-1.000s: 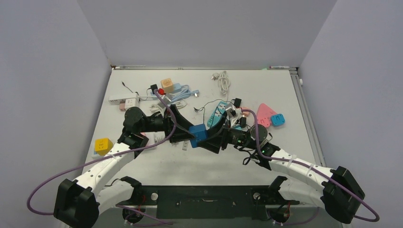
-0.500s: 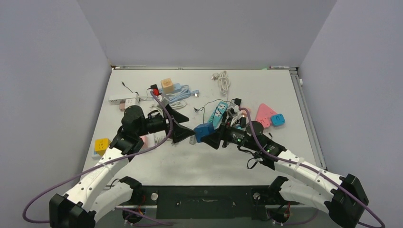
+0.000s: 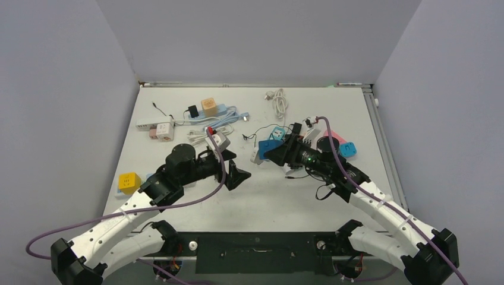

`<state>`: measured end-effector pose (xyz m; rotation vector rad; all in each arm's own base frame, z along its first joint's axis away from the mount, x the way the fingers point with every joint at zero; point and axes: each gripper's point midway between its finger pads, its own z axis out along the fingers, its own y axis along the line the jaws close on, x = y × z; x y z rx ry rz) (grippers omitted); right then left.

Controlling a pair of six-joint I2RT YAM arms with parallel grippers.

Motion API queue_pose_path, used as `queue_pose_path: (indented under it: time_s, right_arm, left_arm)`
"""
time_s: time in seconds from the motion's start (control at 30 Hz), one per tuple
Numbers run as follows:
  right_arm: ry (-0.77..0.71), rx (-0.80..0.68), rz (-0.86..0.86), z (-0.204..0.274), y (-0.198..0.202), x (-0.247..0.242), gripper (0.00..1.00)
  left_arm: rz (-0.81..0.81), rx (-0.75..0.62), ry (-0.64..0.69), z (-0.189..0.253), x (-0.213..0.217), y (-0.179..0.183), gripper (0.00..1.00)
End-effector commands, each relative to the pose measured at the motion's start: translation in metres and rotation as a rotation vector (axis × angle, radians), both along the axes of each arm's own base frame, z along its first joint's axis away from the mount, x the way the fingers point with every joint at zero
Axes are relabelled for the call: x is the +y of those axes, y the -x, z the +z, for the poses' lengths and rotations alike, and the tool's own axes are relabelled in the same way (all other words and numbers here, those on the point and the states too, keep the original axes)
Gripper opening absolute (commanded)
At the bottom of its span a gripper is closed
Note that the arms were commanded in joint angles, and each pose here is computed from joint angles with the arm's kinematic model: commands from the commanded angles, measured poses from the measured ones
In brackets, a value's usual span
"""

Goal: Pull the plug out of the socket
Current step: Remove the plug from the socket.

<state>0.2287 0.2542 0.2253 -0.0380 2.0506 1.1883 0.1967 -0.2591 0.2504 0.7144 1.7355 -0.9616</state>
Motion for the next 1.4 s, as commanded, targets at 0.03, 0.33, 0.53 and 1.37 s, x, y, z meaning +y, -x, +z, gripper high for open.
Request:
queue_pose_path:
  time_s: [0.03, 0.33, 0.53, 1.37]
  right_arm:
    - [-0.172, -0.059, 0.061, 0.065, 0.002, 0.017, 0.05]
    - [-0.188, -0.047, 0.123, 0.063, 0.009, 0.034, 0.05]
    - [-0.181, -0.051, 0.166, 0.062, 0.015, 0.051, 0.05]
    - [-0.161, -0.078, 0.229, 0.073, 0.028, 0.05, 0.05]
  left_arm:
    - [0.102, -0.083, -0.079, 0.007, 0.005, -0.011, 0.96]
    - [0.131, -0.069, -0.076, 0.004, 0.001, -0.013, 0.96]
    - [0.183, -0.022, -0.108, -0.006, 0.0, -0.024, 0.99]
    - [0.209, -0.1, -0.203, -0.002, 0.019, -0.026, 0.62]
